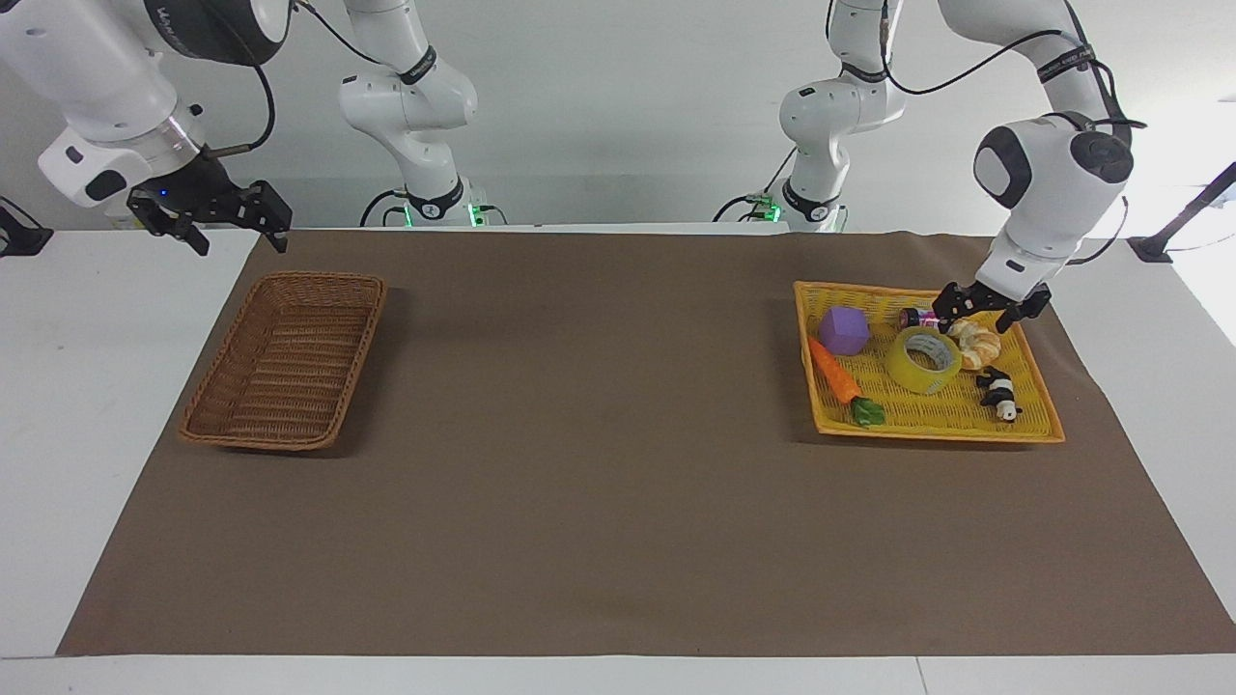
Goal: Move tape to another basket
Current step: 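Move the left gripper down over the yellow tape roll in the tray, then grasp the yellow tape roll's rim with the left gripper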
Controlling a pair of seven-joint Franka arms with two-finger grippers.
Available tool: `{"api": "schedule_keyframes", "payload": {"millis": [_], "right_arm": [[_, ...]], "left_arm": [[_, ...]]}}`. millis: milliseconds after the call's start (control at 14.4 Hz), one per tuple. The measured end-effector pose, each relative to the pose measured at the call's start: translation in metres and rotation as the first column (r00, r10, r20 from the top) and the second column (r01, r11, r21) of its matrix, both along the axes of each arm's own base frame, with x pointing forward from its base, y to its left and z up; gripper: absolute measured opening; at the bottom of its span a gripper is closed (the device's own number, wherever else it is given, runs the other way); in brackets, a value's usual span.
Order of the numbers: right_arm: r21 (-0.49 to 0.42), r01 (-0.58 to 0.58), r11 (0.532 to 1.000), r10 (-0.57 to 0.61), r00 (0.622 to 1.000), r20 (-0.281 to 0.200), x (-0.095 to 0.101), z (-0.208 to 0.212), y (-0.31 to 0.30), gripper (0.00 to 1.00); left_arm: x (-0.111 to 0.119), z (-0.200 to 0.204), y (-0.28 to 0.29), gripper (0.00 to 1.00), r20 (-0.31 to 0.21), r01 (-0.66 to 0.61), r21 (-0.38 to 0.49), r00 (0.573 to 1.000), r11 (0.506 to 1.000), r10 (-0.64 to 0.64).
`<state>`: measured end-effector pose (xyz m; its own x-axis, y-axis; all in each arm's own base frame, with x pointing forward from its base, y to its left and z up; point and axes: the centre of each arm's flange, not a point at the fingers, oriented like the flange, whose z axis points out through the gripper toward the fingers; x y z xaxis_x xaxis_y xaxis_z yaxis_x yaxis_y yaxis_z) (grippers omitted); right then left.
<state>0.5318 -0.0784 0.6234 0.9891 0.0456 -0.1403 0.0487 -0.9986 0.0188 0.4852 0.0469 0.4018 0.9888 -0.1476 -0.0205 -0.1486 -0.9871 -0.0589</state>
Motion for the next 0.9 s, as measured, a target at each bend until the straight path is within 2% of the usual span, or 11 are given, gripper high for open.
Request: {"api": "schedule_keyframes", "payload": {"millis": [278,487,765,834,904], "right_arm": [[0.0,0.0,1.0,0.0,1.0,0.0,0.0,0.0,0.0,1.0],[0.0,0.0,1.0,0.0,1.0,0.0,0.0,0.0,0.0,1.0],[0.0,0.0,1.0,0.0,1.0,0.0,0.0,0.0,0.0,1.0],[0.0,0.0,1.0,0.0,1.0,0.0,0.0,0.0,0.0,1.0],[0.0,0.0,1.0,0.0,1.0,0.0,0.0,0.0,0.0,1.0]], "left_arm": [[0.0,-0.004,0.003,0.87,0.009,-0.009,-0.001,1.0,1.0,0.01],[-0.005,-0.025,0.004,0.85,-0.013,-0.013,-0.005,1.0,1.0,0.013],[-0.008,-0.049,0.004,0.82,-0.01,-0.013,-0.01,1.0,1.0,0.013],[-0.007,-0.053,0.004,0.74,-0.011,-0.013,-0.011,1.0,1.0,0.013],[-0.006,-0.058,0.004,0.7,-0.013,-0.012,-0.013,1.0,1.0,0.012]]}}
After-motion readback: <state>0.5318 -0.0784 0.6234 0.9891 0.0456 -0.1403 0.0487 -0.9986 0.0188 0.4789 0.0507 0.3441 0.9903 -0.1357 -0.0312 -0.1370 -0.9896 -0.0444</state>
